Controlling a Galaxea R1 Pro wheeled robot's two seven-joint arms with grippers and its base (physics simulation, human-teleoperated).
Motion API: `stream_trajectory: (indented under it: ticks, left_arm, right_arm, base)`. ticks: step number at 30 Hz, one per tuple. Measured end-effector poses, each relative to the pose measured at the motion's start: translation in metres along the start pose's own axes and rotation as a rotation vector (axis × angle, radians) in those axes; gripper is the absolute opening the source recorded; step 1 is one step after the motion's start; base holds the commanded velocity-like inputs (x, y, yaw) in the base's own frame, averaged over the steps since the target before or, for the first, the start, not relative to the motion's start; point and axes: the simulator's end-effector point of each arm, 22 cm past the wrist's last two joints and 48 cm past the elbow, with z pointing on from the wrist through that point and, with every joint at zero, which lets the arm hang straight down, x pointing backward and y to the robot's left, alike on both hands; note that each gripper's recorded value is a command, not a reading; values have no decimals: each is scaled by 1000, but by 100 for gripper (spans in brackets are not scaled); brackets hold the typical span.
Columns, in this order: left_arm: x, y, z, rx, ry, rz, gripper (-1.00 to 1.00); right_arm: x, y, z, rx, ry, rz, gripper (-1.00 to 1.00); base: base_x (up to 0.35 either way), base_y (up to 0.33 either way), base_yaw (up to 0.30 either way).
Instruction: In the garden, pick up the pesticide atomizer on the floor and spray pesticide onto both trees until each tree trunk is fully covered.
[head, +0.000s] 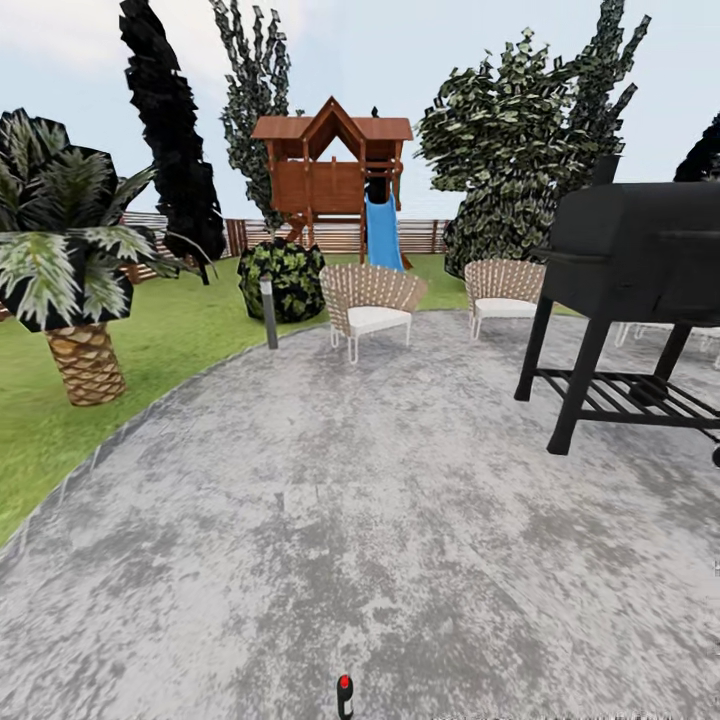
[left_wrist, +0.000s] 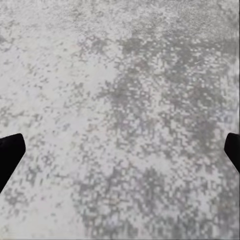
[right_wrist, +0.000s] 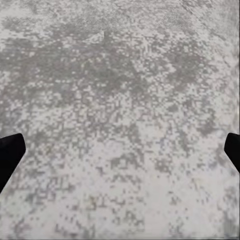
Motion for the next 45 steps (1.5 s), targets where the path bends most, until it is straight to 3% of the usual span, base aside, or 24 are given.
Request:
stream_trajectory:
  ticks: [14, 23, 27, 32, 36, 40, 43, 45]
  left_arm:
    - [-6, 1, 0, 0, -8, -1, 100]
    - [-29, 47, 13, -49, 20, 36, 100]
    - [-66, 47, 31, -50, 66, 34, 100]
    - [-140, 36, 51, -37, 7, 34, 100]
    - [-168, 29, 56, -20, -24, 35, 100]
    - [-175, 12, 58, 55, -5, 56, 100]
    - [-169, 6, 57, 84, 7, 92, 100]
    - [-169, 6, 57, 85, 7, 93, 100]
  right_arm:
    - [-4, 0, 0, 1, -10, 1, 100]
    - [-14, -1, 1, 5, -32, 2, 100]
    - [-68, -6, 7, 12, -143, -2, 100]
    - [-151, -11, 13, 21, -277, -3, 100]
    - [-194, -17, 28, 30, -270, 1, 100]
    - [-243, -22, 41, 32, -264, 5, 100]
    - [-258, -20, 42, 28, -274, 3, 100]
    - [-259, -20, 42, 28, -274, 3, 100]
  base:
    - [0, 0, -269]
    - [0, 0, -82]
    - [0, 0, -3]
    - [0, 0, 0]
    - [0, 0, 0]
    - [0, 0, 0]
    - [0, 0, 0]
    - [0, 0, 0]
